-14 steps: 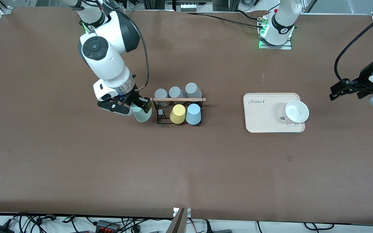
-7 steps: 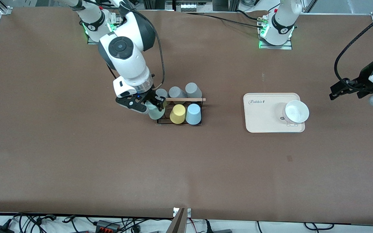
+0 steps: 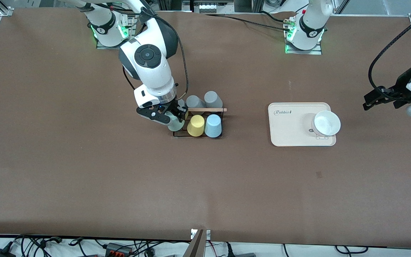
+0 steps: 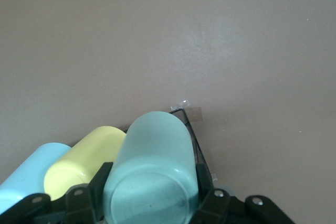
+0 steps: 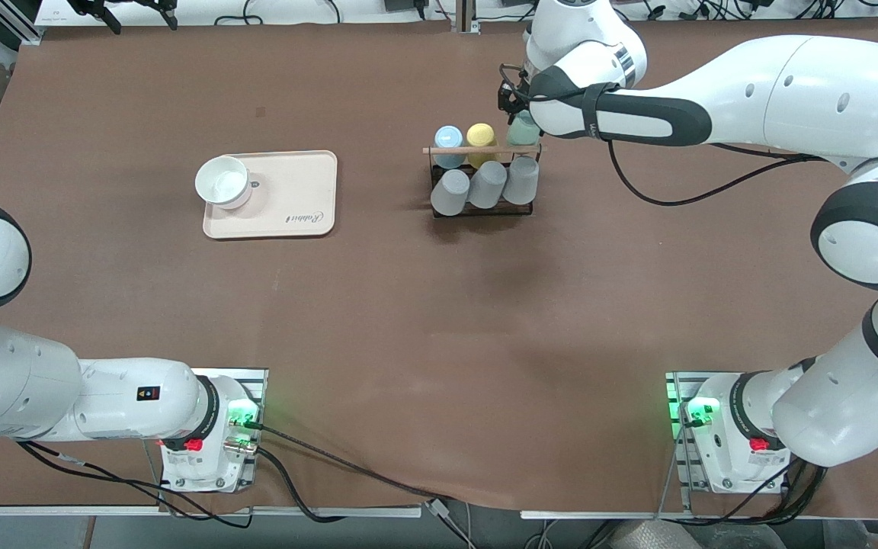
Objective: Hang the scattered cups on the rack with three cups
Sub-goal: 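Hang the pale green cup on the rack peg beside the yellow cup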
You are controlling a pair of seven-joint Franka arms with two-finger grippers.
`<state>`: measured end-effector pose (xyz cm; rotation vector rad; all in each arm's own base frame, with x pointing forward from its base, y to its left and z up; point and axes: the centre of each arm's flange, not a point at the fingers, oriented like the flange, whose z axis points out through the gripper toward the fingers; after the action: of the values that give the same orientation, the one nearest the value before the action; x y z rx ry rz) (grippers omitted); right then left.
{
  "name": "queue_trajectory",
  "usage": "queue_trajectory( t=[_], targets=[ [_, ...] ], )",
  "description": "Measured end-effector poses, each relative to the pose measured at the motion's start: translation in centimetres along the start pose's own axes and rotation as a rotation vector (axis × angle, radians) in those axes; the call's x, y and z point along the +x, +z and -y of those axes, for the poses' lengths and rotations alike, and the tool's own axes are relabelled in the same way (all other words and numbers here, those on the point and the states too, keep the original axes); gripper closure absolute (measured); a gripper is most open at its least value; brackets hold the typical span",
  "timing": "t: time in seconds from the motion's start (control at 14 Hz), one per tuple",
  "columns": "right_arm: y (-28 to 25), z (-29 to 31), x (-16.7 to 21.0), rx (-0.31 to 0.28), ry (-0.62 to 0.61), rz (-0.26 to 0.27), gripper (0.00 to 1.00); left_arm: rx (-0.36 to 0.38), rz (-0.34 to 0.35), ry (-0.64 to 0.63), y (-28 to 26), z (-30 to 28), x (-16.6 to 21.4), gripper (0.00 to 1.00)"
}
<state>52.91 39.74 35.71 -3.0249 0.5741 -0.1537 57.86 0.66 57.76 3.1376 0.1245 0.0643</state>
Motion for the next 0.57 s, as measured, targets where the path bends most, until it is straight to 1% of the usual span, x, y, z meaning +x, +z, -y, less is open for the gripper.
queue_trajectory(
  t=[0.28, 0.57],
  targets=[
    [1.9, 0.6, -0.7, -0.024, -0.038, -0.009, 0.33, 0.000, -0.001, 0.000, -0.1, 0.0, 0.0, 0.00],
    [2.9, 0.9, -1.1, -0.024, -0.047, -0.006, 0.33, 0.000, -0.006, 0.000, -0.2, 0.0, 0.0, 0.00]
  ],
)
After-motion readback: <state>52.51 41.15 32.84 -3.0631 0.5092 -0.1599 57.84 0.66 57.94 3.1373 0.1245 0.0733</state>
